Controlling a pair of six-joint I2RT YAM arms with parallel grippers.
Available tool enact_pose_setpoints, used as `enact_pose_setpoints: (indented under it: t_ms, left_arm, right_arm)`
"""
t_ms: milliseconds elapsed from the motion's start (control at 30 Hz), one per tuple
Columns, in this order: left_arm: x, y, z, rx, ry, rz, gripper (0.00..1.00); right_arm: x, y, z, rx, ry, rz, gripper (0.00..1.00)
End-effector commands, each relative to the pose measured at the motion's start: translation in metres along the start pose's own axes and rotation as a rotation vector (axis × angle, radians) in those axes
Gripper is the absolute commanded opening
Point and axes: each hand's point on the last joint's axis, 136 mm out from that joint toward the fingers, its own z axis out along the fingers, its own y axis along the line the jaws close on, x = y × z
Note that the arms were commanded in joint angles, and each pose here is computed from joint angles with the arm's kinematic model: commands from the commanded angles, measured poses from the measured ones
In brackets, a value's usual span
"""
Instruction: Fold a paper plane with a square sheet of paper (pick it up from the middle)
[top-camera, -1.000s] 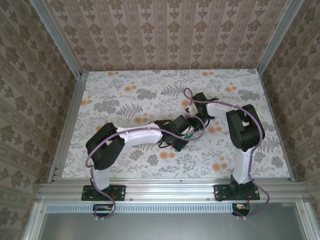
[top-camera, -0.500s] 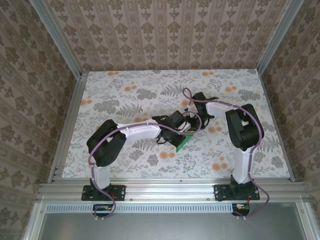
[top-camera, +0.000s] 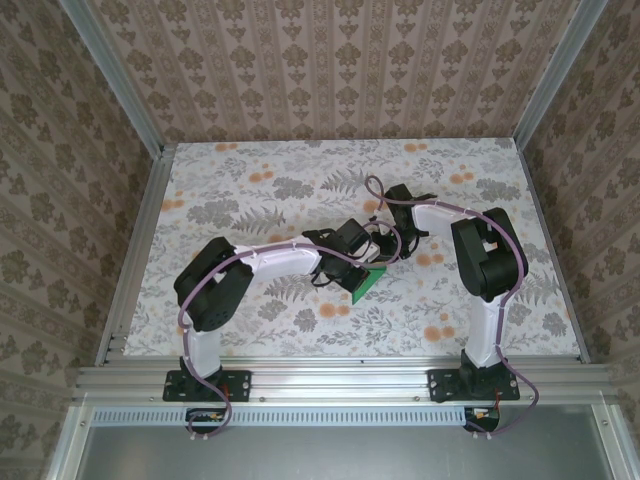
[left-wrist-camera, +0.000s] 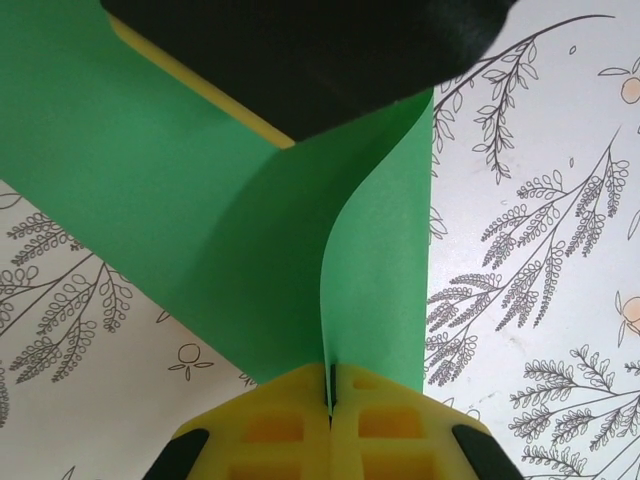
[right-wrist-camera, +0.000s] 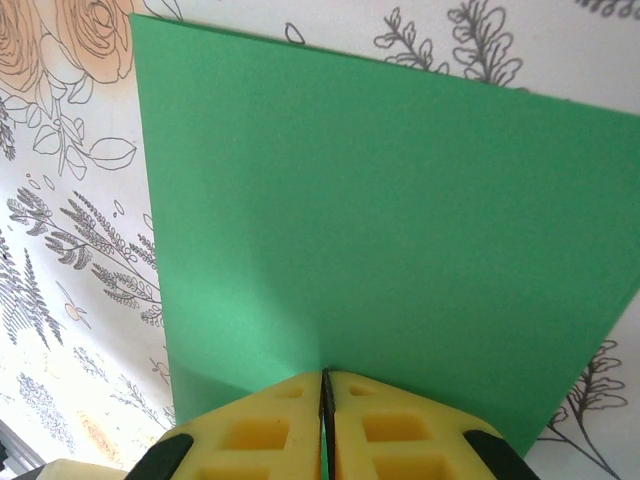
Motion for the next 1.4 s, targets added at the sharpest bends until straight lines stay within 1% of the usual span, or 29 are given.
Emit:
enact_pose_setpoints:
  t_ms: [0, 400, 733, 833, 1000, 1033, 1167, 1367]
  left_arm:
    - [-0.006, 0.006, 0.005, -0.006, -0.007, -0.002, 0.02]
    - [-0.002, 0.006, 0.012, 0.005, 0.01, -0.02, 0.03]
    - [0.002, 0.003, 0.012, 0.029, 0.004, -0.05, 0.03]
    - [0.003, 0.001, 0.011, 0.036, 0.0, -0.051, 0.03]
    - [0.004, 0.0, 0.008, 0.04, -0.004, -0.048, 0.03]
    - [0.003, 0.0, 0.008, 0.041, -0.004, -0.048, 0.03]
    - [0.003, -0.001, 0.006, 0.045, -0.006, -0.046, 0.03]
    - [0.0, -0.001, 0.004, 0.043, -0.014, -0.041, 0.03]
  right_arm:
    - [0.008, -0.001, 0.008, -0.008, 0.047, 0.032, 0.11]
    - [0.007, 0.001, 0.005, -0.008, 0.035, 0.044, 0.12]
    - [-0.019, 0.019, -0.022, -0.101, -0.096, 0.082, 0.14]
    - [-0.027, 0.015, -0.03, -0.099, -0.135, 0.104, 0.15]
    - [-0.031, 0.011, -0.031, -0.088, -0.145, 0.117, 0.15]
    - [-0.038, 0.011, -0.032, -0.089, -0.173, 0.106, 0.15]
    - [-0.042, 0.004, -0.032, -0.066, -0.18, 0.114, 0.15]
    - [-0.031, -0.012, -0.016, -0.012, -0.13, 0.12, 0.13]
